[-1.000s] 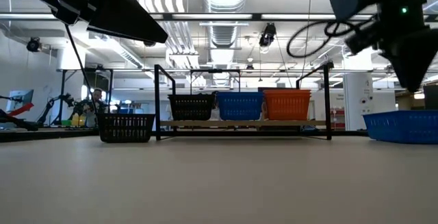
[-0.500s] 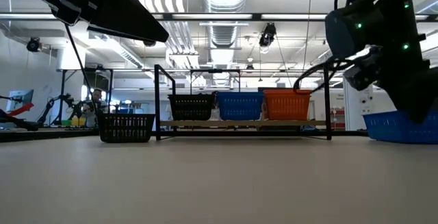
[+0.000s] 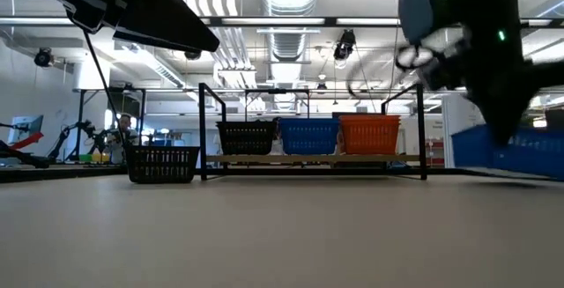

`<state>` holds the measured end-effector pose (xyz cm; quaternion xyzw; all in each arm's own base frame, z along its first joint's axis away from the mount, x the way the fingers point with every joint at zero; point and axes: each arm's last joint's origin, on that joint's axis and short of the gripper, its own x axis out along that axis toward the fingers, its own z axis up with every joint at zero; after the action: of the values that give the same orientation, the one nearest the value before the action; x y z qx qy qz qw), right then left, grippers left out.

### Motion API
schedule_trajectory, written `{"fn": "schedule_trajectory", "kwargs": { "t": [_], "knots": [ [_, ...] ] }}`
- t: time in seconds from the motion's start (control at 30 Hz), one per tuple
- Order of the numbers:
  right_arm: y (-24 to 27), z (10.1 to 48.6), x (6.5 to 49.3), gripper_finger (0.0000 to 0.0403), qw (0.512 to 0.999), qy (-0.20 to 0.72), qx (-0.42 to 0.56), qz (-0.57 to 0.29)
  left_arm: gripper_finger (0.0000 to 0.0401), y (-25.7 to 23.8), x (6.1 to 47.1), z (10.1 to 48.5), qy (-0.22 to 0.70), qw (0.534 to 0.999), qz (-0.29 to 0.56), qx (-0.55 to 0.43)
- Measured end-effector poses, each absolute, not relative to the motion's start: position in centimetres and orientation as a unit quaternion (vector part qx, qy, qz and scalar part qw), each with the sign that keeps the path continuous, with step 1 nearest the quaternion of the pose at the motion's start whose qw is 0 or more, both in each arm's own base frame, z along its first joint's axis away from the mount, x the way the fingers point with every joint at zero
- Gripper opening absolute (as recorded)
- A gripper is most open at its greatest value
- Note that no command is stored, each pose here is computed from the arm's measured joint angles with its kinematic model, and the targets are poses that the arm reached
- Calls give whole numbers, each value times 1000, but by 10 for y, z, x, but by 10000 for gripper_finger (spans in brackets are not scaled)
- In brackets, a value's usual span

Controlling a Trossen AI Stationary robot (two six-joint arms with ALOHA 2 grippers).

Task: Stack baskets on shelf by color
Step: Stack the blue bin on the blue bin on the shelf

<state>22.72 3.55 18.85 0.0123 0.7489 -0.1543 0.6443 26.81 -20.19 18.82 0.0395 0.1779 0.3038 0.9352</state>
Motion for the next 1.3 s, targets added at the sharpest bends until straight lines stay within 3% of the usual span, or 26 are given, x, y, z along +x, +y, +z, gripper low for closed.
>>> {"fn": "schedule_trajectory", "kwargs": {
  "t": [0.3, 0.5, 0.73, 0.93, 1.3],
  "knots": [
    [80, 271, 293, 9, 771, 636, -7, -38, 191, -202, 268, 188, 178, 935, 304, 40],
    [73, 313, 344, 9, 817, 552, -146, -76, 191, -202, 268, 188, 178, 935, 304, 40],
    [0, 309, 407, 9, 795, 568, -190, -96, 191, -202, 267, 188, 180, 935, 302, 40],
    [-63, 293, 427, 9, 758, 616, -169, -132, 191, -203, 266, 186, 190, 937, 292, 37],
    [-84, 267, 435, 9, 721, 662, -152, -135, 191, -202, 263, 176, 183, 939, 289, 25]
  ]
}}
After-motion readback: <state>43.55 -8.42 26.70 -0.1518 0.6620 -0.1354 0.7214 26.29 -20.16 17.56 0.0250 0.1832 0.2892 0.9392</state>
